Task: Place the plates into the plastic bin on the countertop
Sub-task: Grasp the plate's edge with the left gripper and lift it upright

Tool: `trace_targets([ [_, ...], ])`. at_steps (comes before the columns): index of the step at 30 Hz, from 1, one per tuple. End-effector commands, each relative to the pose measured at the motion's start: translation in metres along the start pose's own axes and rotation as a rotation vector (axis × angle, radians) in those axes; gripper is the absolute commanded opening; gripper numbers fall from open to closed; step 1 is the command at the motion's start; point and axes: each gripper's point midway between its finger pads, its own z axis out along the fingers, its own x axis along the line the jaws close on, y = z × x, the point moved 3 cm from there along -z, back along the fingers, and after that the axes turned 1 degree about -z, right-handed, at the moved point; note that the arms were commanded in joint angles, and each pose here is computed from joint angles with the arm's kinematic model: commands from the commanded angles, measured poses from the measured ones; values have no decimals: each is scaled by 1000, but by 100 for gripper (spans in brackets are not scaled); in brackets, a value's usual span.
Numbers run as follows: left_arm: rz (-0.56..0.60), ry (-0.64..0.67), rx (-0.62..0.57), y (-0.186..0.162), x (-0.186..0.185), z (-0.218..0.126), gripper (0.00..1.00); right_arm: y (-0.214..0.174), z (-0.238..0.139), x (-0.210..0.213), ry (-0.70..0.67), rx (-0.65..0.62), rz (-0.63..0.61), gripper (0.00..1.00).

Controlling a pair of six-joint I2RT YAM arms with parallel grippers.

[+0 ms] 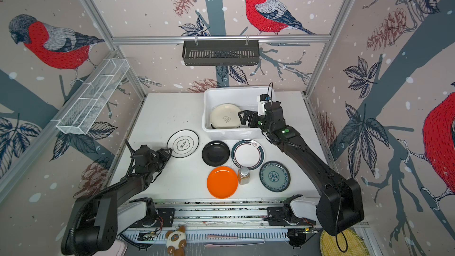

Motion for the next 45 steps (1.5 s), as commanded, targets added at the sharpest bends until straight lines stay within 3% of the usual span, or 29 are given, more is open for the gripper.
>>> trace_targets([
  [1,8,-20,-19,4,-5,-1,49,2,-2,-1,-12,-17,-5,100],
  [5,7,-10,-40,5,1,0,48,1,-1,-2,-14,-14,1,100],
  [18,-85,-43,67,-6,6,25,33,0,-3,-6,-36,-12,1,100],
  [24,-86,-86,133,-12,4,35,15,1,-3,-9,-45,-16,2,100],
  [29,-95,-76,159,-14,9,42,10,1,-3,-10,-51,-18,3,100],
  [35,-88,-94,131,-2,3,41,7,2,-2,-11,-51,-22,9,100],
  [38,-66,-103,120,4,-6,38,0,1,-2,-11,-49,-20,11,100],
  [45,-9,-89,24,28,-22,19,0,-1,-1,-11,-42,-13,24,100],
])
